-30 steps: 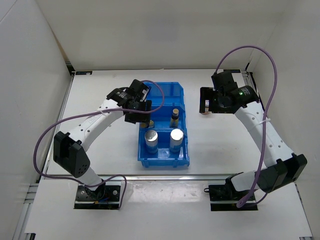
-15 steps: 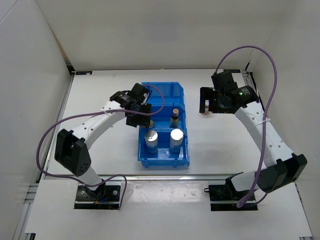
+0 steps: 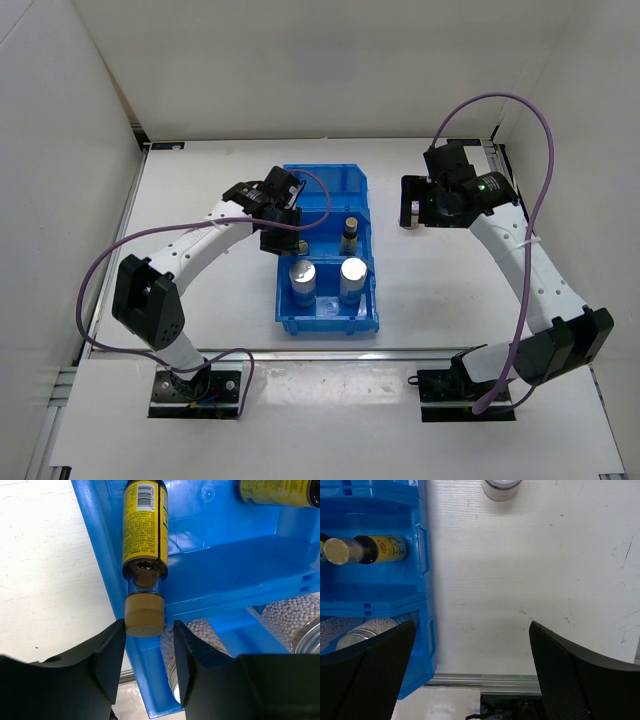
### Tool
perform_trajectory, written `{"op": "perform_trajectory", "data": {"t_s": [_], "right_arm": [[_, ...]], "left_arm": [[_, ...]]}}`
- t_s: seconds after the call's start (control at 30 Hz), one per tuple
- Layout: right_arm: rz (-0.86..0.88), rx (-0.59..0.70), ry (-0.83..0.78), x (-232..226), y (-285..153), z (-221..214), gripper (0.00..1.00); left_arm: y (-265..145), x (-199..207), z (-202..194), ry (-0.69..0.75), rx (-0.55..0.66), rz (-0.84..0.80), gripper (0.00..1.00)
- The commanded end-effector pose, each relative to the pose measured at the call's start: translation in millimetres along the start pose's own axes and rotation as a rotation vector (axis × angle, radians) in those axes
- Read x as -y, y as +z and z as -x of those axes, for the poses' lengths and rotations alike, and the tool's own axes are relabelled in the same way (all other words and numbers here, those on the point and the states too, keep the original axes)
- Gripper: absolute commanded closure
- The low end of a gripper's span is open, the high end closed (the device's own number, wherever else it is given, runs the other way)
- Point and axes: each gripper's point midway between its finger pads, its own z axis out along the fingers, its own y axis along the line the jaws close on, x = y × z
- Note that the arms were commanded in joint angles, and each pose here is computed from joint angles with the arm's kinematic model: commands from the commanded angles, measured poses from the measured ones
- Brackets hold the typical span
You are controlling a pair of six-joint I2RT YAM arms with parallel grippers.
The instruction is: Organize the condiment bottles
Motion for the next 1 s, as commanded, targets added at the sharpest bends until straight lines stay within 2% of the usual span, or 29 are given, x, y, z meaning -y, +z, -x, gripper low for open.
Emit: {"op": "perform_trajectory", "data": {"t_s": [0.0,0.03,0.17,0.73,0.97], "right_arm": [[0.01,0.038,-0.002,1,-7,6,0.03],[0.01,0.038,-0.002,1,-7,6,0.03],[0.013,0.046,0.0,2,-10,7,0.03],[0.013,0.035,-0.004,4,-8,4,0.03],[0.011,0.027,-0.005,4,-6,1,0.03]], "left_arm": [[-6,9,4,0.003,0.022,-0.042,0.49],[-8,10,7,0.003,0.03,-0.046,0.49],[-8,12,6,0.003,0.026,-0.054,0.59],[-25,24,26,0.015,0.071,-0.096,0.83],[-28,23,38,0.035,0.092,-0.07,0.84]]}}
